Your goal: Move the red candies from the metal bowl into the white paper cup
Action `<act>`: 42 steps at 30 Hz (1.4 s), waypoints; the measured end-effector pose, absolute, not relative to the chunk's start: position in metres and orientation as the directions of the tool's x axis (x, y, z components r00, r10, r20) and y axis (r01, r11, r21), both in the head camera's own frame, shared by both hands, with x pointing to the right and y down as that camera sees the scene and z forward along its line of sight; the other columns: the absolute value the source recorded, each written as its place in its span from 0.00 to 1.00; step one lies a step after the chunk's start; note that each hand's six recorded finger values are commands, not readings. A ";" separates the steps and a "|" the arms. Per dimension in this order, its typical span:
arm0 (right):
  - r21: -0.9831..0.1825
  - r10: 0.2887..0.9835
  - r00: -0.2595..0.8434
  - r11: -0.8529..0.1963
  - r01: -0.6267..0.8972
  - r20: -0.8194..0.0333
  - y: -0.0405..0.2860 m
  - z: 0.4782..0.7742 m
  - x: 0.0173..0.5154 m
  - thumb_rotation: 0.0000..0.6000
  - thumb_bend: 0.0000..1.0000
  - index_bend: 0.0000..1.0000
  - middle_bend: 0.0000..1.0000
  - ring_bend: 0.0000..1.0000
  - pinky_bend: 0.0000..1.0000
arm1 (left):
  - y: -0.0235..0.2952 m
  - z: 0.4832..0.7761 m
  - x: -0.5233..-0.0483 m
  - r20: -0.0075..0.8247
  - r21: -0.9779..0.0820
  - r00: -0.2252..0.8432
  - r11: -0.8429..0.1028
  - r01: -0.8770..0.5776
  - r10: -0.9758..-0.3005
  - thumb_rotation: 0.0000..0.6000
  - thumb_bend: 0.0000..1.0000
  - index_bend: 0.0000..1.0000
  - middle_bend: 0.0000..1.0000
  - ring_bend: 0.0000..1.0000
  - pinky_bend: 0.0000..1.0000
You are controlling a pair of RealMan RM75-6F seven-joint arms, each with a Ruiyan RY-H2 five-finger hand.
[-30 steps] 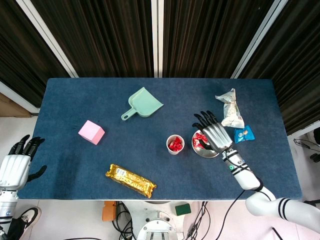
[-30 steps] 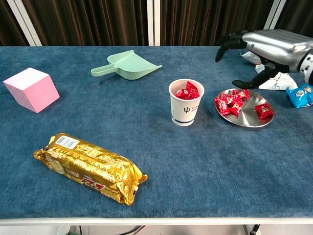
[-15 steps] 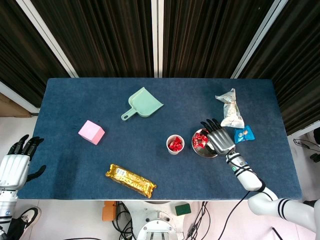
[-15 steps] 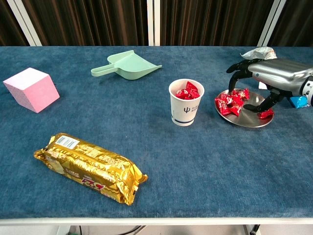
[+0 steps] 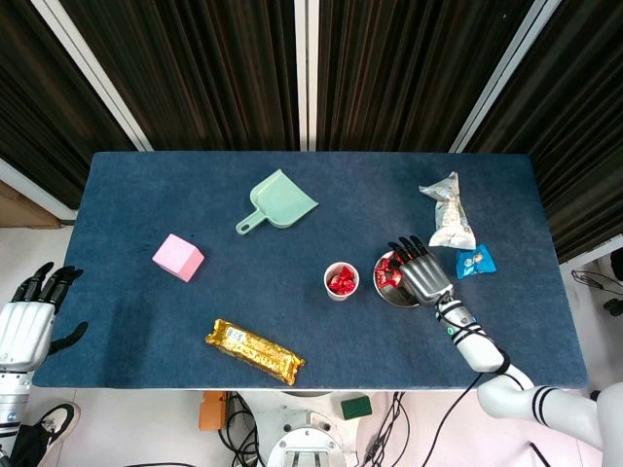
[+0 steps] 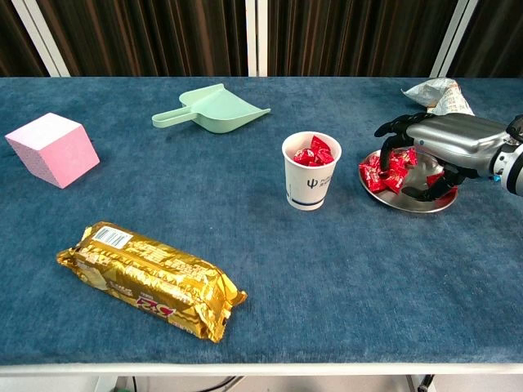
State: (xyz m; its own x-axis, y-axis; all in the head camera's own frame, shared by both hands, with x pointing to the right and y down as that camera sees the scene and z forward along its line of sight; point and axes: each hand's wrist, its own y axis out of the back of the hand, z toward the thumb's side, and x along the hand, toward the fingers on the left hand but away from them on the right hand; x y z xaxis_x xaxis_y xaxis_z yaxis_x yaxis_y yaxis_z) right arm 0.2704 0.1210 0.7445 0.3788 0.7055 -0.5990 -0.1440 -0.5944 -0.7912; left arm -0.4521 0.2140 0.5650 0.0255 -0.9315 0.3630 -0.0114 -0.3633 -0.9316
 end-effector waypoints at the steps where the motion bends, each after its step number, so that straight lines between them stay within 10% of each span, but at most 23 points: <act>1: -0.790 0.705 0.377 -0.596 -0.146 -0.601 0.121 0.746 0.271 1.00 0.39 0.39 0.06 0.00 0.00 | 0.214 0.565 -0.452 0.362 -0.932 0.024 -0.362 -0.012 -0.932 1.00 0.19 0.18 0.15 0.06 0.21; 15: -0.806 0.723 0.377 -0.577 -0.132 -0.579 0.121 0.745 0.272 1.00 0.46 0.63 0.07 0.00 0.00 | 0.213 0.566 -0.453 0.365 -0.931 0.023 -0.365 -0.011 -0.931 1.00 0.19 0.18 0.15 0.06 0.21; 36: -0.881 0.745 0.568 -0.469 0.071 -0.350 0.098 0.676 0.183 1.00 0.44 0.64 0.08 0.00 0.00 | 0.214 0.566 -0.451 0.363 -0.932 0.023 -0.363 -0.005 -0.932 1.00 0.19 0.18 0.15 0.06 0.21; 42: -0.872 0.723 0.583 -0.487 0.049 -0.371 0.104 0.682 0.174 1.00 0.40 0.48 0.06 0.00 0.00 | 0.213 0.565 -0.453 0.361 -0.933 0.021 -0.361 -0.010 -0.932 1.00 0.19 0.18 0.15 0.06 0.21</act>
State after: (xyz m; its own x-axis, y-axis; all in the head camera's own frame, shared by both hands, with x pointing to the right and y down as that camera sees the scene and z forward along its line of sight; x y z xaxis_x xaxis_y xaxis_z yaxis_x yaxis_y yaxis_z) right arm 0.1742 0.1035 0.6822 0.5831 0.7226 -0.3713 0.0487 -0.4873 -0.8719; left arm -0.4530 0.2130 0.5652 0.0214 -0.9325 0.3606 -0.0100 -0.3609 -0.9326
